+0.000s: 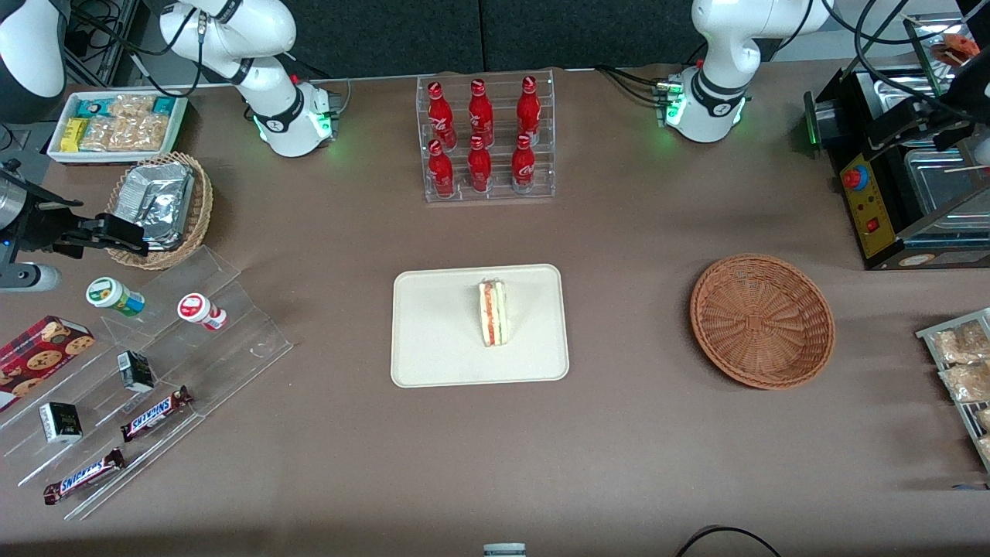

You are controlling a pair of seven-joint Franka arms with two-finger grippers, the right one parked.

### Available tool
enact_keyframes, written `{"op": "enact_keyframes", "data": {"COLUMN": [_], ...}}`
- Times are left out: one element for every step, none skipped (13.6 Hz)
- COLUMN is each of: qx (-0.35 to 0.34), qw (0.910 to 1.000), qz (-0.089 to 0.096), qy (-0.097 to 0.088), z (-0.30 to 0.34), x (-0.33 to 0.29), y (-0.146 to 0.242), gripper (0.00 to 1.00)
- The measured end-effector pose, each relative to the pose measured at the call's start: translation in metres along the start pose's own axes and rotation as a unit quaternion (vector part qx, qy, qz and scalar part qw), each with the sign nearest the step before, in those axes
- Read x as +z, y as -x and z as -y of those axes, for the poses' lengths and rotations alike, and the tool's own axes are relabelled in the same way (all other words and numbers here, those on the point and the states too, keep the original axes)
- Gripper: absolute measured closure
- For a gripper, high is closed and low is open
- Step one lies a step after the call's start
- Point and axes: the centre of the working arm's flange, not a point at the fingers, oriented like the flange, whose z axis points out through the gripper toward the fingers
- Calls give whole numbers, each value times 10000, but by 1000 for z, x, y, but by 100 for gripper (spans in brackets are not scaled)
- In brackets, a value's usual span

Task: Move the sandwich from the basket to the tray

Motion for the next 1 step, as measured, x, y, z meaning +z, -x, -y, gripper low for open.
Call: {"op": "enact_keyframes", "data": {"qx": [13], "qw": [10000], "qz": [9], "qy": [6], "z": [-2], "x": [1], "y": [-1], "gripper": [0]}}
